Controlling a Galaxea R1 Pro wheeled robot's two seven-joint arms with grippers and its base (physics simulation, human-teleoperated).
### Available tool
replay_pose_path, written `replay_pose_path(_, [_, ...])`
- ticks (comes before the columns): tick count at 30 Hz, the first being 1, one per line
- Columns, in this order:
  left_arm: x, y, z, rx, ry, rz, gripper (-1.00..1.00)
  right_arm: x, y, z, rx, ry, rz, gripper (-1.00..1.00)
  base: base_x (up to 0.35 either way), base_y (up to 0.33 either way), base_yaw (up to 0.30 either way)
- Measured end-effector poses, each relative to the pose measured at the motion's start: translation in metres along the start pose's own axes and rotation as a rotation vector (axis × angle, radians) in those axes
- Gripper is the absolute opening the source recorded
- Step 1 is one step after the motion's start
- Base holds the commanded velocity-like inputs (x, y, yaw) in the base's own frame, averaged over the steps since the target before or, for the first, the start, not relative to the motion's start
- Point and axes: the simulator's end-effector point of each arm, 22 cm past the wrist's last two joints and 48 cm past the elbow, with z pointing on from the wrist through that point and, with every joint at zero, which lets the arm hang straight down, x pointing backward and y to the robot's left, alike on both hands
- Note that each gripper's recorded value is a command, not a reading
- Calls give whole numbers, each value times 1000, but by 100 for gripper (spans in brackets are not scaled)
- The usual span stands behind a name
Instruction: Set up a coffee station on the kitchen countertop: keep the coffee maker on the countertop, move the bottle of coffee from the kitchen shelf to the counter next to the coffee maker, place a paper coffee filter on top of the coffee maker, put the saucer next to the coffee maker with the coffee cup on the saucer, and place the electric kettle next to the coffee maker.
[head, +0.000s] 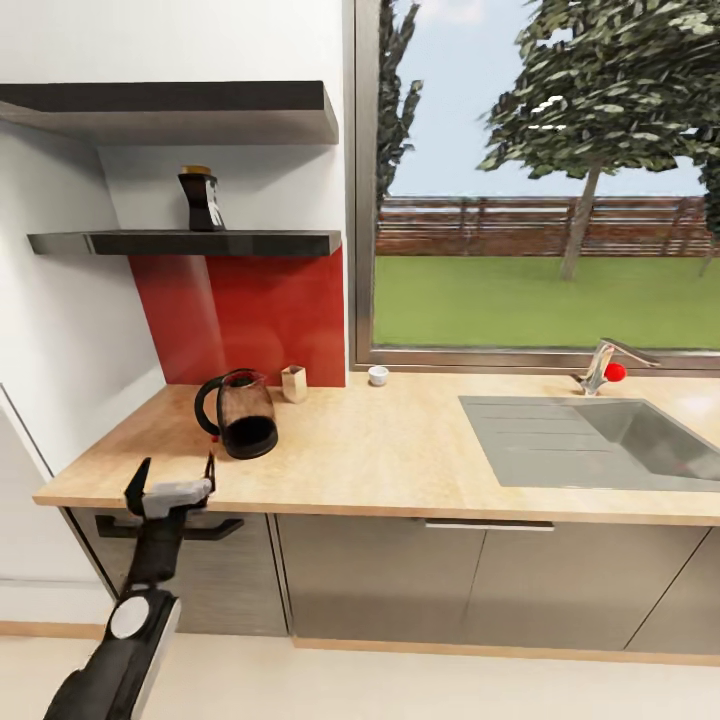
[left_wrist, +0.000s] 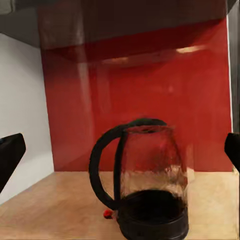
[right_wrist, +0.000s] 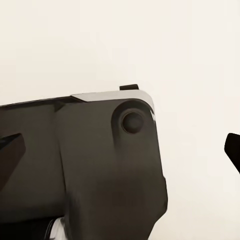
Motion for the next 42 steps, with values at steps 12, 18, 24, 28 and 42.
replay_pose_path(12, [-196, -45, 204, -5, 29, -102, 100, 0, 1, 0, -1, 0, -1, 100, 0, 0, 0])
replay_pose_path(18, [-237, -41, 239, 0, 124, -96, 100, 2, 0, 0, 0, 5, -5, 100, 0, 0, 0])
replay_pose_path(24, [-294, -47, 286, 16, 194, -94, 100, 17, -4, -1, 7, 37, -10, 100, 0, 0, 0])
replay_pose_path(28, [-306, -48, 303, 18, 247, -82, 100, 21, -3, -2, 6, 46, -12, 100, 0, 0, 0])
replay_pose_path(42, [-337, -8, 347, -22, 369, -45, 100, 21, -16, -1, 20, 46, -22, 100, 0, 0, 0])
